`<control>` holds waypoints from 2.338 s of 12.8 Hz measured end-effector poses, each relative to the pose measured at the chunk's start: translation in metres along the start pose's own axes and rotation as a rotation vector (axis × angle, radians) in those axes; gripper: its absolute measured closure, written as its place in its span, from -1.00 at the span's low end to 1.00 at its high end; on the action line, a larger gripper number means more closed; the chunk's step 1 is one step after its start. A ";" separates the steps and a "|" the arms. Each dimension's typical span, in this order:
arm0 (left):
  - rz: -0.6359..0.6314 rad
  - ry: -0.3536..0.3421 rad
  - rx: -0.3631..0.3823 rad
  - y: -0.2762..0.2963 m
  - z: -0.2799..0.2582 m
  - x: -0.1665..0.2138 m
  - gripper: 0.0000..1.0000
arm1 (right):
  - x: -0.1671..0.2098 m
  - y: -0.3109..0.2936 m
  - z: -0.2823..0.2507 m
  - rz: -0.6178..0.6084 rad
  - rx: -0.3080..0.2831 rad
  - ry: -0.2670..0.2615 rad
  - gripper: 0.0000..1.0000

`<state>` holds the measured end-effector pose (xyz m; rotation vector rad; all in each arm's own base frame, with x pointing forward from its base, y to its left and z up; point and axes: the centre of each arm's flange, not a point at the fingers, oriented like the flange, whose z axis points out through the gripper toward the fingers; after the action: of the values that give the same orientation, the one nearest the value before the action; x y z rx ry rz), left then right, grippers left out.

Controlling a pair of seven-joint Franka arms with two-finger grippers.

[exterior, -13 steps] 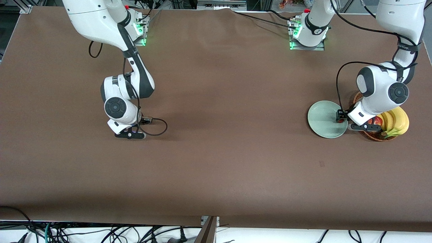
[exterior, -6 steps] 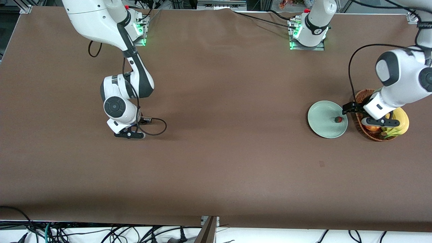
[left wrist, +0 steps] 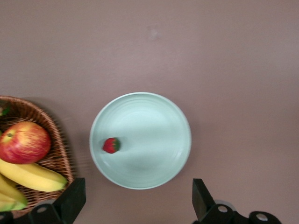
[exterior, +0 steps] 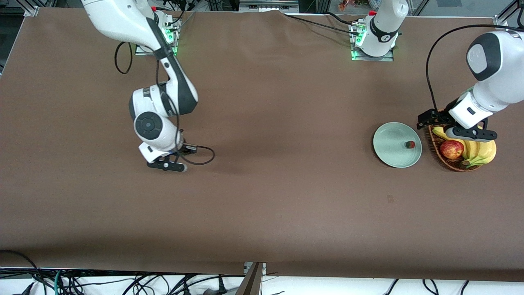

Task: Collect all strawberries into plate
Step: 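Grasp one strawberry of the pair with the right gripper, then set the strawberry down mid-table and open the right gripper, then grasp the mid-table strawberry with the left gripper while the right gripper grasps the last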

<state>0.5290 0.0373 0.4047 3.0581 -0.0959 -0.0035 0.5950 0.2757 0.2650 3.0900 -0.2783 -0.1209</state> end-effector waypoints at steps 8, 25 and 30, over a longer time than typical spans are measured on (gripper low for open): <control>-0.014 -0.020 -0.002 0.060 -0.013 0.003 -1.00 | -0.068 -0.231 0.012 0.387 0.320 0.078 0.37; -0.103 -0.100 0.001 0.122 -0.024 0.050 -1.00 | -0.017 -0.161 -0.044 0.135 0.048 0.060 -0.87; -0.222 -0.022 -0.004 0.270 0.058 -0.002 -1.00 | 0.030 0.034 0.014 -0.148 -0.112 0.035 -0.87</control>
<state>0.5101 -0.2359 0.3688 3.0473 0.2427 -0.0504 0.6175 0.2368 0.2500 2.9947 -0.0404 -0.0831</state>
